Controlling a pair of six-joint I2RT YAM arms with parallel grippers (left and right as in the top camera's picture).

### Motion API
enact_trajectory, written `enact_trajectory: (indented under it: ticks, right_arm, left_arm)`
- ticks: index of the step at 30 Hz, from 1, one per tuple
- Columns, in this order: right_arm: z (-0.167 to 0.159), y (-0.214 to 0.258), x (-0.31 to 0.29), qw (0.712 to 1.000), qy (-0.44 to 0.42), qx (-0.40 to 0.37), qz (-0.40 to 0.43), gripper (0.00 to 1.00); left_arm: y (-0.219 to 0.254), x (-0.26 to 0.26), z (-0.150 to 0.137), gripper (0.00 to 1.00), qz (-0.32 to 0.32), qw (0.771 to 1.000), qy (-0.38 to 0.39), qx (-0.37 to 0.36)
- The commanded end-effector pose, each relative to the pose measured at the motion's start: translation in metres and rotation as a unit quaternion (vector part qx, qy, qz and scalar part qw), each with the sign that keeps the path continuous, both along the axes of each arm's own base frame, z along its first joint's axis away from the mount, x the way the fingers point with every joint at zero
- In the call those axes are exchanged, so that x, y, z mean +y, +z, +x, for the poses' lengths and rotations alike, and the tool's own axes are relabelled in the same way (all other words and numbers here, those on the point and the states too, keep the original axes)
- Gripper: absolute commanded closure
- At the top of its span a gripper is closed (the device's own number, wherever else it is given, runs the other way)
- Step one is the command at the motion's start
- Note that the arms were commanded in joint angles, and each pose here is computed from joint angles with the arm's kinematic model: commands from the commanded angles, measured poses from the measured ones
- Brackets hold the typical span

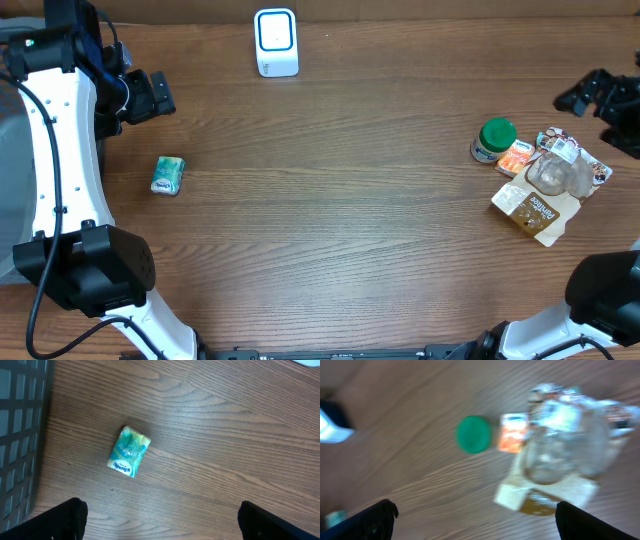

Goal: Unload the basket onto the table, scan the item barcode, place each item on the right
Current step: 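Open the right gripper and raise it off the bag, then reach the left gripper down to the small teal tissue pack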

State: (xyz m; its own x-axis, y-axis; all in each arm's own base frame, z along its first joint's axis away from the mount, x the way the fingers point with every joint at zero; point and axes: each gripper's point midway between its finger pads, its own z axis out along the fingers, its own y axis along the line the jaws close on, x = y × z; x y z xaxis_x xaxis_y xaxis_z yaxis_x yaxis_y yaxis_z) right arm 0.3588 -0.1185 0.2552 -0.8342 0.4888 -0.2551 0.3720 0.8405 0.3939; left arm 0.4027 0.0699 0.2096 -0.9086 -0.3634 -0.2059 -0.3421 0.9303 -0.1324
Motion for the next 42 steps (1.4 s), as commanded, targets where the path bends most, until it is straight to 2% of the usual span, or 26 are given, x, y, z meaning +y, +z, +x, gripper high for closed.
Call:
enact_trajectory:
  ticks: [1,5,13,19,24,25,26,27,32,42]
  right_arm:
    - [0.014,0.021,0.053,0.993,0.05,-0.046,0.092,0.0]
    - [0.019,0.02,0.084,0.991,0.098,-0.042,0.085,0.0]
    - [0.027,0.01,0.123,0.987,0.159,-0.029,0.015,0.0]
    - [0.025,0.006,0.127,0.986,0.166,-0.017,-0.006,0.0]
    - [0.023,0.004,0.125,0.986,0.166,-0.011,-0.009,0.0]
    - [0.023,0.004,0.125,0.986,0.166,-0.01,-0.011,0.0]
    - [0.023,0.004,0.124,0.986,0.165,-0.01,-0.013,0.0]
    - [0.023,0.004,0.123,0.986,0.164,-0.009,-0.016,0.0]
    - [0.023,0.003,0.121,0.986,0.163,-0.008,-0.02,0.0]
    - [0.023,0.003,0.121,0.986,0.163,-0.007,-0.02,0.0]
  left_arm:
    - [0.0,0.001,0.001,0.0,0.004,1.0,-0.003,-0.001]
    - [0.0,0.001,0.001,0.0,0.004,1.0,-0.003,-0.001]
    - [0.001,0.001,0.001,0.01,0.004,1.0,-0.003,-0.002]
    - [0.005,-0.001,0.015,0.01,-0.012,0.999,0.025,-0.03]
    - [0.004,-0.006,0.011,0.0,-0.027,0.999,0.025,-0.022]
    - [0.004,-0.006,0.011,0.03,-0.021,0.999,0.006,-0.023]
    - [0.004,-0.006,0.011,0.27,-0.016,0.999,-0.013,-0.025]
    - [0.001,-0.005,0.01,0.36,-0.01,1.0,-0.018,-0.02]
    - [-0.02,0.013,-0.005,0.71,0.078,0.996,0.012,0.039]
    - [-0.089,0.019,-0.029,0.72,0.205,0.971,-0.004,0.124]
